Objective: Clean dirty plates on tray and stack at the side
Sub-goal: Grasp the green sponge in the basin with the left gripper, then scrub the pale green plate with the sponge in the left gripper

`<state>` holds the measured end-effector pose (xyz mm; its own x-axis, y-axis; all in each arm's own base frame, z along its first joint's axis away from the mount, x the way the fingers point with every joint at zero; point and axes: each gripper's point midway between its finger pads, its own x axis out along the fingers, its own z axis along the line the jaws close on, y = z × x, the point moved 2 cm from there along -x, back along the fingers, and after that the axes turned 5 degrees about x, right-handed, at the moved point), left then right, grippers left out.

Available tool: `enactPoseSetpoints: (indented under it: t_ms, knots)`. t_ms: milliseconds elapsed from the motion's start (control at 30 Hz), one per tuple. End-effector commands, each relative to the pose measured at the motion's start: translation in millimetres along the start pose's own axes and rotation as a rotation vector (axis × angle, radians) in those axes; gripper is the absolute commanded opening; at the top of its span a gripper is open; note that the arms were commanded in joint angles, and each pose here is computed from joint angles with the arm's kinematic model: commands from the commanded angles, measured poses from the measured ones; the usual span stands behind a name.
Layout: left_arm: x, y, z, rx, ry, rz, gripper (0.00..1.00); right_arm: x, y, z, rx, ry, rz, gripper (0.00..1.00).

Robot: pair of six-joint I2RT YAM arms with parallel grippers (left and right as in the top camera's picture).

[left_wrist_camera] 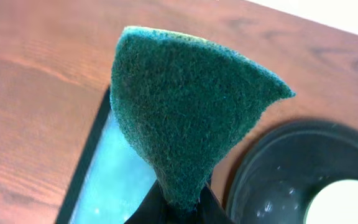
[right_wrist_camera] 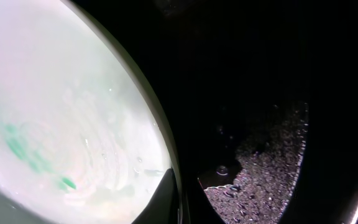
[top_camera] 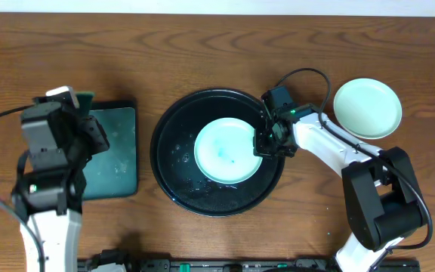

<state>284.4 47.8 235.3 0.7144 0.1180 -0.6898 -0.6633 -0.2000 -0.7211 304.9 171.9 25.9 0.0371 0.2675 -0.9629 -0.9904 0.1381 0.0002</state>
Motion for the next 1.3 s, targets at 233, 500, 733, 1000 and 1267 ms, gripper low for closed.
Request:
enactPoseSetpoints:
  t_ms: [233, 500, 733, 1000, 1267]
  knots:
    - [48.5, 51.1, -25.0, -0.173, 0.141, 0.337, 0.07, 9.0, 18.0, 29.4, -0.111, -0.019, 0.020, 0.01]
    - [47.1, 60.6, -59.2, -0.258, 0.353, 0.436, 0.07, 13.5, 22.7, 55.3, -0.120, -0.055, -0.018, 0.01]
    - [32.2, 71.7, -110.4, -0.205, 0.523, 0.509, 0.07, 13.0, 16.3, 62.8, -0.113, -0.083, -0.050, 0.02]
    - [54.2, 102.2, -160.5, -0.101, 0.506, 0.604, 0.07, 13.0, 16.4, 62.7, -0.113, -0.083, -0.050, 0.01]
    - [107.6, 158.2, -150.4, -0.034, 0.272, 0.764, 0.07, 13.3, 18.8, 60.5, -0.111, -0.074, -0.038, 0.01]
